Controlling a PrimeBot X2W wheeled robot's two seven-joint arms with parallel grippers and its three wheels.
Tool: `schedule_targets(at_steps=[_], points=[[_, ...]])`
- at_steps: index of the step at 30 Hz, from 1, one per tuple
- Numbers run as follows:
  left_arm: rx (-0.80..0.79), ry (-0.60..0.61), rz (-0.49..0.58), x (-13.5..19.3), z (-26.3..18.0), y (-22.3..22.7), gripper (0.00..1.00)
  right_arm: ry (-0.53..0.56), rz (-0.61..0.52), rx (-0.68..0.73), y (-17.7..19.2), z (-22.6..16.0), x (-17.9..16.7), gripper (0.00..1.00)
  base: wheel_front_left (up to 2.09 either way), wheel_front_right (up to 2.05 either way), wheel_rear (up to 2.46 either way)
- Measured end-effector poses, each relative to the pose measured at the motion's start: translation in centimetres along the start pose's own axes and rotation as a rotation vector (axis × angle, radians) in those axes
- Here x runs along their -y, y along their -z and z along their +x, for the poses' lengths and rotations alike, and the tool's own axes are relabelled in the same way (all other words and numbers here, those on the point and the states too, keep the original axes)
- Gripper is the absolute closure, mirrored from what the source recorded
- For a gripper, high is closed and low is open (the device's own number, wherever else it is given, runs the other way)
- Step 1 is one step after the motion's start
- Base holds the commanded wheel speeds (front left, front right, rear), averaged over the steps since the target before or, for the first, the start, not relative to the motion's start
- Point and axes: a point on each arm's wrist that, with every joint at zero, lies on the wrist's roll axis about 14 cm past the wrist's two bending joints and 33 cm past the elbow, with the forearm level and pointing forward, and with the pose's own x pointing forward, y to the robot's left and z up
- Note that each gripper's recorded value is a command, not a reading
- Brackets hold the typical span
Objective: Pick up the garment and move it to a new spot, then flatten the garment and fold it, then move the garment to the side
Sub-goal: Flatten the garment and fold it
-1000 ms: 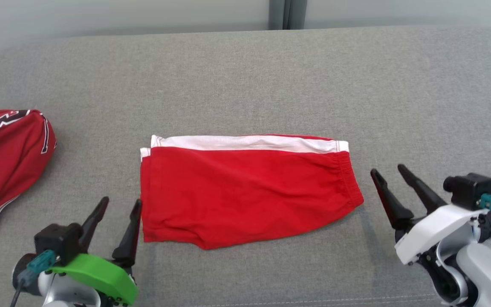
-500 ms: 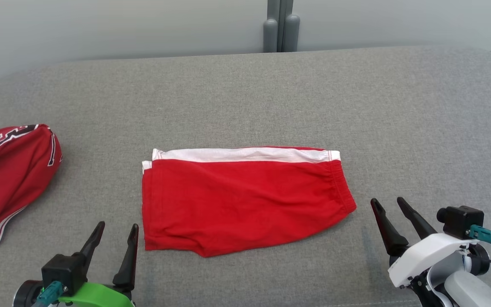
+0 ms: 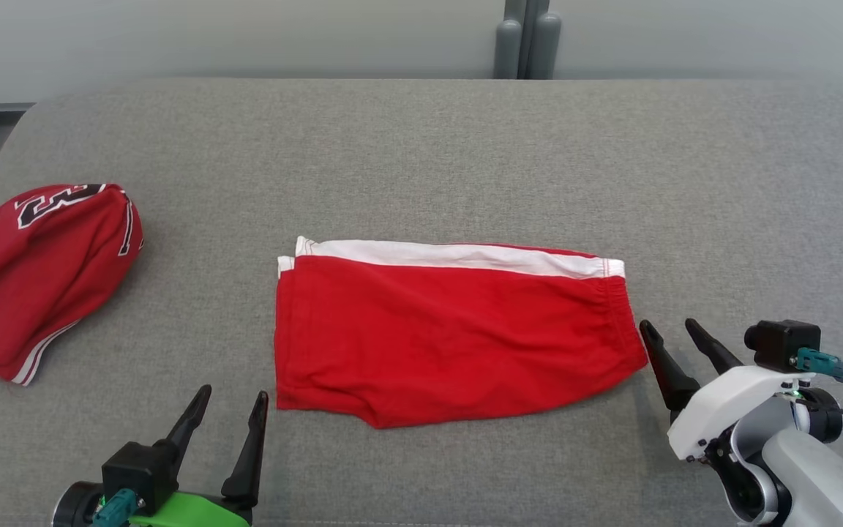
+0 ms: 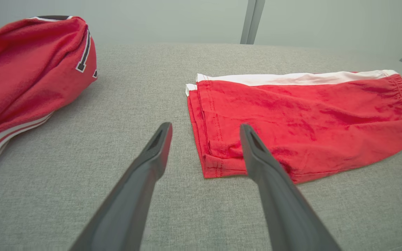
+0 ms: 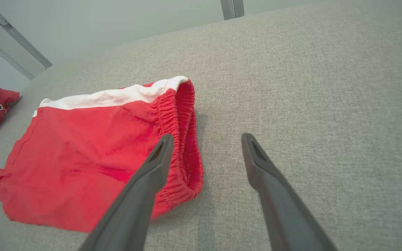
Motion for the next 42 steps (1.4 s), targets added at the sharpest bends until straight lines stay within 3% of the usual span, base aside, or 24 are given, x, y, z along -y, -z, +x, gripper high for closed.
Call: schedule_targets(at_steps=[14,24,25,26,27,28,35,38,42], points=[[0.012,-0.091,-0.014,-2.1,-0.5,-0.2,0.00,-0.084,0.005,-0.218,4.1,3.7,-2.1,0.00,0.00,0.00,0.00],[0.028,-0.121,-0.008,-3.1,-0.1,-0.6,0.00,-0.103,0.081,-0.304,5.4,4.9,-2.4,0.00,0.00,0.00,0.00],[0.027,-0.123,-0.008,-3.1,-0.2,-0.6,0.00,-0.106,0.108,-0.308,5.3,5.0,-2.6,0.28,0.00,0.00,0.00],[0.026,-0.125,-0.008,-3.2,-0.2,-0.5,0.00,-0.110,0.136,-0.312,5.4,5.1,-2.9,0.71,0.00,0.00,0.00],[0.024,-0.128,-0.008,-3.2,-0.2,-0.4,0.00,-0.111,0.167,-0.317,5.4,5.1,-3.1,0.96,0.00,0.00,0.00],[0.023,-0.131,-0.008,-3.3,-0.3,-0.4,0.00,-0.114,0.206,-0.321,5.4,5.2,-3.4,1.00,0.00,0.00,0.00],[0.037,-0.140,-0.004,-3.8,0.0,-0.8,0.00,-0.155,0.435,-0.330,4.7,5.0,-5.1,1.00,0.00,0.00,0.00],[0.048,-0.131,-0.003,-3.6,0.3,-1.0,0.00,-0.114,0.458,-0.332,4.0,4.6,-2.6,1.00,0.00,0.00,0.00],[0.053,-0.112,-0.010,-3.0,0.8,-1.1,0.00,0.013,0.429,-0.324,2.3,3.3,4.0,1.00,0.00,0.00,0.00]])
